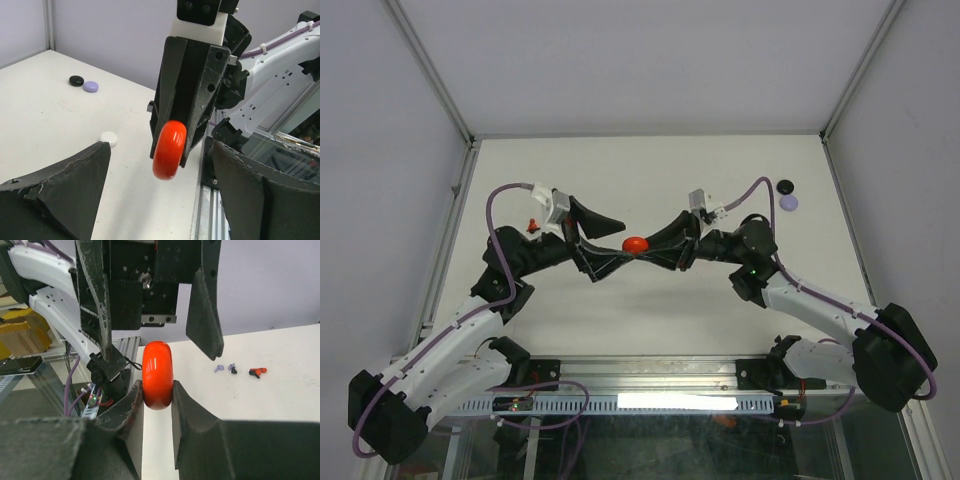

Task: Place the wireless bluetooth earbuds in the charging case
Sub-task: Open the charging case.

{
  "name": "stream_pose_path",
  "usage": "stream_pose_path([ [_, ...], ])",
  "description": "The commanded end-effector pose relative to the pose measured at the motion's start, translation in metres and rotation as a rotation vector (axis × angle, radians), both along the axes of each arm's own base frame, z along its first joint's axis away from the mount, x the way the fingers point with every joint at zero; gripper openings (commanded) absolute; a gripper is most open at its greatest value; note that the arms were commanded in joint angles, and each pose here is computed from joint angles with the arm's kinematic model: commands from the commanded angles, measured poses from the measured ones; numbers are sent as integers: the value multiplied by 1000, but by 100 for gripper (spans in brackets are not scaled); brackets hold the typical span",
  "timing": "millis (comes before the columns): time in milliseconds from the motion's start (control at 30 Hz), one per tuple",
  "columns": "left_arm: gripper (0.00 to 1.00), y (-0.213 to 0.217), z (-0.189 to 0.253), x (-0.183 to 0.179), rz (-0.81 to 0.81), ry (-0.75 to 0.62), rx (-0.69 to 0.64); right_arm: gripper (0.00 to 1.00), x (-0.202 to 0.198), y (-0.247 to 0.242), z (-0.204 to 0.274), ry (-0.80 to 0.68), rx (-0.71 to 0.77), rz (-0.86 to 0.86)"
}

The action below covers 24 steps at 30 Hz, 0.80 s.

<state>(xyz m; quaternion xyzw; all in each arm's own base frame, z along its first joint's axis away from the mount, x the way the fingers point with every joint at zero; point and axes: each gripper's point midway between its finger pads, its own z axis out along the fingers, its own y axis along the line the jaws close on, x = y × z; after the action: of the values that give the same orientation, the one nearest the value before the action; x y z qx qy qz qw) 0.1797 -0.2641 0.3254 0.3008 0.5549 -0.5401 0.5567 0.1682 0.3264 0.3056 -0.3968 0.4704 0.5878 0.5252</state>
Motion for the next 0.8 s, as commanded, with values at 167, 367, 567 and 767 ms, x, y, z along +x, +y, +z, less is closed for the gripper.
stream_pose_path([
  [167,84,-9,10,10,-8,-20,43,0,-6,-4,18,-103,14,11],
  [367,84,-10,-3,11,-17,-3,87,0,-6,-4,23,-114,23,9],
  [567,83,-7,-6,27,68,32,102,0,-9,-4,22,-128,17,30],
  [767,82,-7,4,34,102,73,70,0,-13,-5,10,-144,2,43],
])
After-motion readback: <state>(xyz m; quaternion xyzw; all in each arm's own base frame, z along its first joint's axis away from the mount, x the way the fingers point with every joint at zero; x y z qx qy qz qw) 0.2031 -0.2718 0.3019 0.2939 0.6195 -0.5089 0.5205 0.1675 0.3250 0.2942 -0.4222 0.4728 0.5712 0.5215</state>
